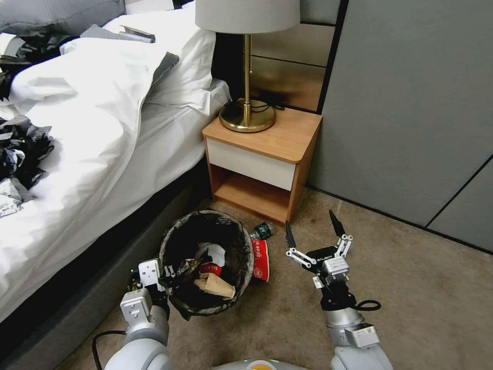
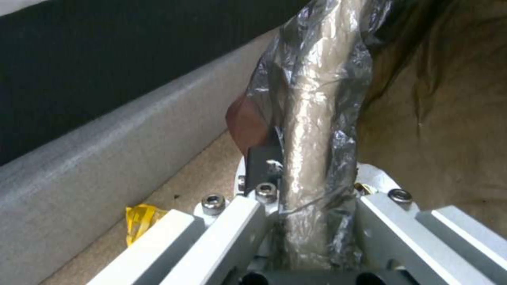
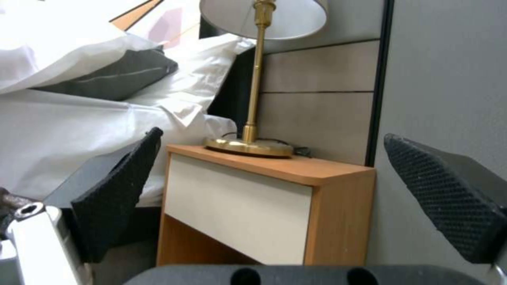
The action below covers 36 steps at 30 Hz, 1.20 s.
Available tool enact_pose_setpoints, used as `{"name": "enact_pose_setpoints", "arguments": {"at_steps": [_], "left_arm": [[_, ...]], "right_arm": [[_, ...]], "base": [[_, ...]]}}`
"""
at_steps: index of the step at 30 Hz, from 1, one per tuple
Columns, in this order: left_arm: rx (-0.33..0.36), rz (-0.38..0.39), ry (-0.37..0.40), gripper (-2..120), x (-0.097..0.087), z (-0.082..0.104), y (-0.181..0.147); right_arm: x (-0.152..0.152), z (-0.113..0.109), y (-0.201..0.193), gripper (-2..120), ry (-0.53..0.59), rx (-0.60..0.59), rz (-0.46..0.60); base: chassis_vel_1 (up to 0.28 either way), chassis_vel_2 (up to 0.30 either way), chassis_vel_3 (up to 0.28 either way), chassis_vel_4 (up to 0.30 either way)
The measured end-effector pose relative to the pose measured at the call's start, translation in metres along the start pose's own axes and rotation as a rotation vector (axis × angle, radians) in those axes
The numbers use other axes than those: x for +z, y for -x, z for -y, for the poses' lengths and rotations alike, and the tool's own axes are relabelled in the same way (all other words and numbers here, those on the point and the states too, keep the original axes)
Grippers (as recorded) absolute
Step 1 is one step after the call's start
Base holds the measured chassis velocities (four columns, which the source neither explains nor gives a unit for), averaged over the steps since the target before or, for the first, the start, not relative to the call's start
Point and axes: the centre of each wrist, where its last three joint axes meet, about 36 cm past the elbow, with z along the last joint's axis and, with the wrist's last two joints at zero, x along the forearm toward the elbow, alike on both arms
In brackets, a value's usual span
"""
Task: Pick up the trash bin, then pick up the garbage from the floor and place it into the trash bin.
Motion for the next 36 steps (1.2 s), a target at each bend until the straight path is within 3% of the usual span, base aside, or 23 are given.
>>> {"name": "enact_pose_setpoints", "arguments": {"at_steps": [11,19,25,36], "left_arm": [[0.001,-0.002,0.002,0,-0.001,0.0,-0.001],[-0.005,0.006,0.005,0,-0.004,-0.003,-0.004],[-0.027,0.031,-0.009,0,-0.015,-0.007,-0.005],[-0.039,0.026,-0.026,0,-0.017,-0.006,-0.003]], "right_arm": [[-0.001,-0.006,-0.007,100,0.016,-0.022,-0.018],[-0.003,-0.02,-0.013,100,0.105,-0.053,-0.122],[0.014,-0.029,0.001,100,0.188,-0.111,-0.367],[0.068,-0.024,0.022,100,0.243,-0.142,-0.664]], "base": [[0.0,0.0,0.0,0.0],[0.0,0.0,0.0,0.0],[0.0,0.0,0.0,0.0],[0.0,0.0,0.0,0.0]]}}
